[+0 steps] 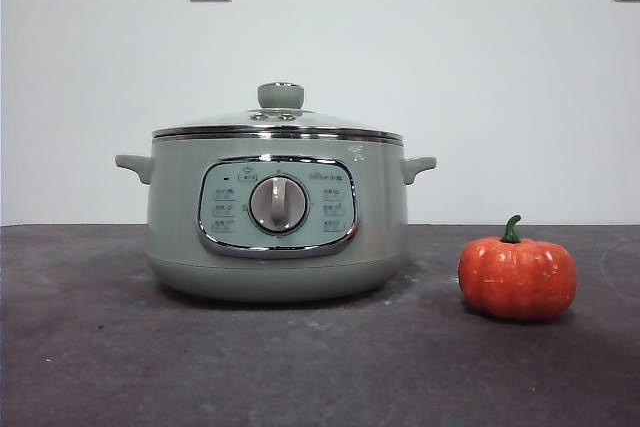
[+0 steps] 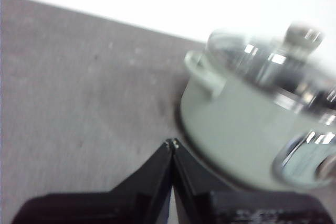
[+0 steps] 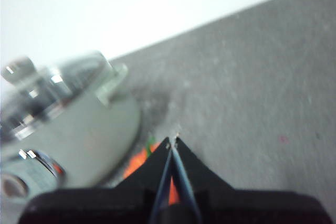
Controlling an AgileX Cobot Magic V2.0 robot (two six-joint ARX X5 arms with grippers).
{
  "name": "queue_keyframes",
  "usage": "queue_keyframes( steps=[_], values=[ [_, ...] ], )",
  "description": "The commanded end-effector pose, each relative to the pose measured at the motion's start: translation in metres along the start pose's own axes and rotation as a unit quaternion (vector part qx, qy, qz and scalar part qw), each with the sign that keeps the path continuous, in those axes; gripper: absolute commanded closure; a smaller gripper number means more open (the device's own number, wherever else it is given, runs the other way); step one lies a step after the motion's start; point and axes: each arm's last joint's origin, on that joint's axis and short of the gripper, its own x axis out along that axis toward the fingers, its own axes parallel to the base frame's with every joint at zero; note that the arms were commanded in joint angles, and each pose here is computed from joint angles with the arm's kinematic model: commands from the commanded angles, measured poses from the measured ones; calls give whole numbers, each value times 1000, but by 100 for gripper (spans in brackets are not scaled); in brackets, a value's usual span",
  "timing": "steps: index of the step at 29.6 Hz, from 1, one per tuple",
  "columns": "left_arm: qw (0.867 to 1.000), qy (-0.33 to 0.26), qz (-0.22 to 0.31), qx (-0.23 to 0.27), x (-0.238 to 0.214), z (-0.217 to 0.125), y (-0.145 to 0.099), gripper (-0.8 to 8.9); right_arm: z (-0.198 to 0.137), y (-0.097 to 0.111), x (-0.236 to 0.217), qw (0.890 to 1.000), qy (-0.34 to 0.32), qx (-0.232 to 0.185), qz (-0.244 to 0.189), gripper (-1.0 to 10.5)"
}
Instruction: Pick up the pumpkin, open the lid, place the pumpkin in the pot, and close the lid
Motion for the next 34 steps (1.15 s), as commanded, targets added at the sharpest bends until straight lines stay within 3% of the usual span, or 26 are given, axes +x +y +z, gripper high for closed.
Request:
queue_keyframes(
  steps=[1,5,10,19,27,33,34],
  values=[
    [1000,-16,-5,-13,-8,20,-7,820,19,8,-5,1000,-8,7,4,958],
    [1000,-17,-18,-7,-15,50,-18,820,48,20,-10,1000,0,-3,1,958],
    [998,30,-54,25,-17,88,-32,820,88,37,-14,997,47,-53,14,958],
    [978,129,-125,105,-13,142,-52,821,148,63,-10,976,169,-127,61,958],
    [968,165,-142,127,-20,161,-60,821,176,74,-8,952,262,-147,54,958],
    [968,164,-144,128,-21,162,-61,804,178,74,-6,952,264,-147,54,939],
    [968,163,-145,128,-21,162,-61,703,178,74,-6,952,264,-147,54,882]
  ],
)
